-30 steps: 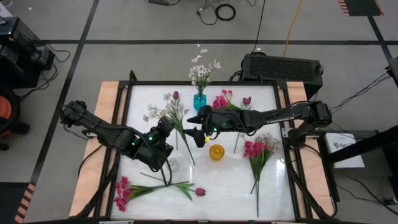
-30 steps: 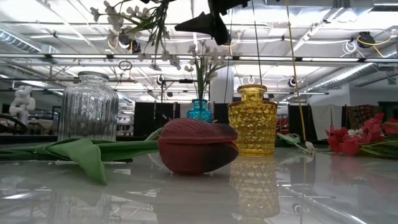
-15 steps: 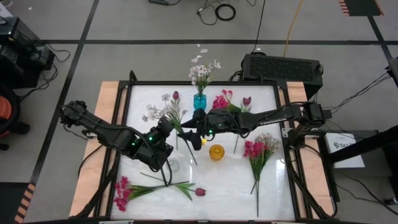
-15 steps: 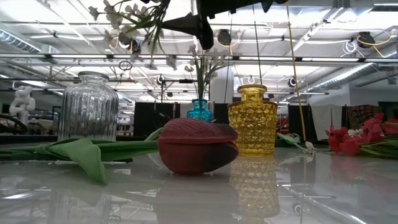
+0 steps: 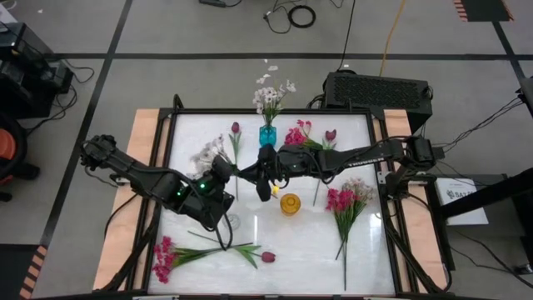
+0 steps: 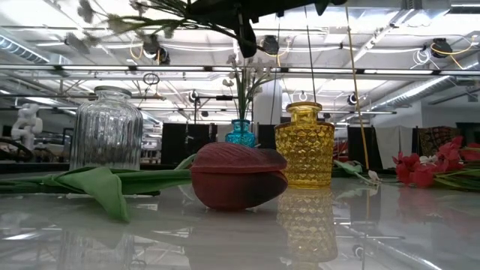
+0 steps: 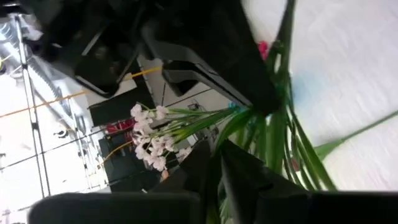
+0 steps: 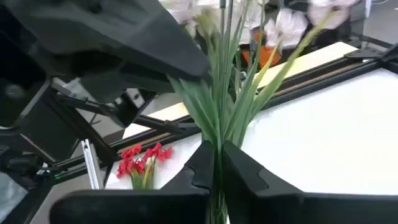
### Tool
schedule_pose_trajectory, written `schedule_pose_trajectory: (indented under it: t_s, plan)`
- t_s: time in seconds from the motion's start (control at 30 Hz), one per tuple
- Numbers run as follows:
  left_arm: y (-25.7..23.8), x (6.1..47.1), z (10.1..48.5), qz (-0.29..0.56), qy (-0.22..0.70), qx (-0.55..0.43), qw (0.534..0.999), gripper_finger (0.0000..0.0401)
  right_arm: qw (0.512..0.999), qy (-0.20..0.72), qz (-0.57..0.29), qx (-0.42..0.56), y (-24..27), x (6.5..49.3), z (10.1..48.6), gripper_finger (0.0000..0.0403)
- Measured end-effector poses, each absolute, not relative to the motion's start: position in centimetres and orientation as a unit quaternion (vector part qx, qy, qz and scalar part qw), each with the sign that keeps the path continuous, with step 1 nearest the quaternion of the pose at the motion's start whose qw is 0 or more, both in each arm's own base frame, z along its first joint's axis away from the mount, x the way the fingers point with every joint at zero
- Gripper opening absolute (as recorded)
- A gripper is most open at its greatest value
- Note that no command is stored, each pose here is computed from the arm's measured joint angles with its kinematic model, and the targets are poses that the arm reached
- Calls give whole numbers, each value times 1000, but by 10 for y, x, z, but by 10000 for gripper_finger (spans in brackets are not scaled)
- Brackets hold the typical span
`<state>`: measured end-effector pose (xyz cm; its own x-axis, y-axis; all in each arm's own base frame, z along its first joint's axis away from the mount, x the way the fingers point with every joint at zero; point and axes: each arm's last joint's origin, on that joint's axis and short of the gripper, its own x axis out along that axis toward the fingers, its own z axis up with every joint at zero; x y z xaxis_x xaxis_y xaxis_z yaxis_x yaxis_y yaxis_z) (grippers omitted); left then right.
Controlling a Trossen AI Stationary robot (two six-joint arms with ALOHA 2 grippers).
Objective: Sort flowers into vase by color
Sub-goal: Put the left white flowers into the blue vase
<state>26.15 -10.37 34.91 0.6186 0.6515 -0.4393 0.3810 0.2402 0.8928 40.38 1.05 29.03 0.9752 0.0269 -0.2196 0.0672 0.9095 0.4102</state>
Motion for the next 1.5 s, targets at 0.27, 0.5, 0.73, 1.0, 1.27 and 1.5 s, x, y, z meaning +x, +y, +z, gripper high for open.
schedule_pose_trajectory:
  t_s: [0.27, 0.5, 0.73, 1.0, 1.27, 1.5]
  plan:
    - [-104, 256, 356, 187, 399, 578, 687, 138, 970, 135, -23, 199, 5, 402, 286, 4]
    - [-115, 236, 372, 263, 336, 537, 728, 234, 971, 148, -40, 186, -10, 393, 293, 2]
    - [-130, 209, 391, 349, 194, 345, 849, 254, 980, 116, -45, 158, -20, 367, 331, 1]
    - [-139, 209, 393, 354, 112, 127, 920, 253, 991, 56, -39, 116, -20, 318, 378, 0]
    - [-159, 236, 365, 283, 155, 50, 945, 253, 991, -35, -20, 124, -12, 274, 351, 0]
    - [-162, 261, 348, 263, 184, 61, 945, 253, 986, -82, 13, 147, 0, 247, 308, 0]
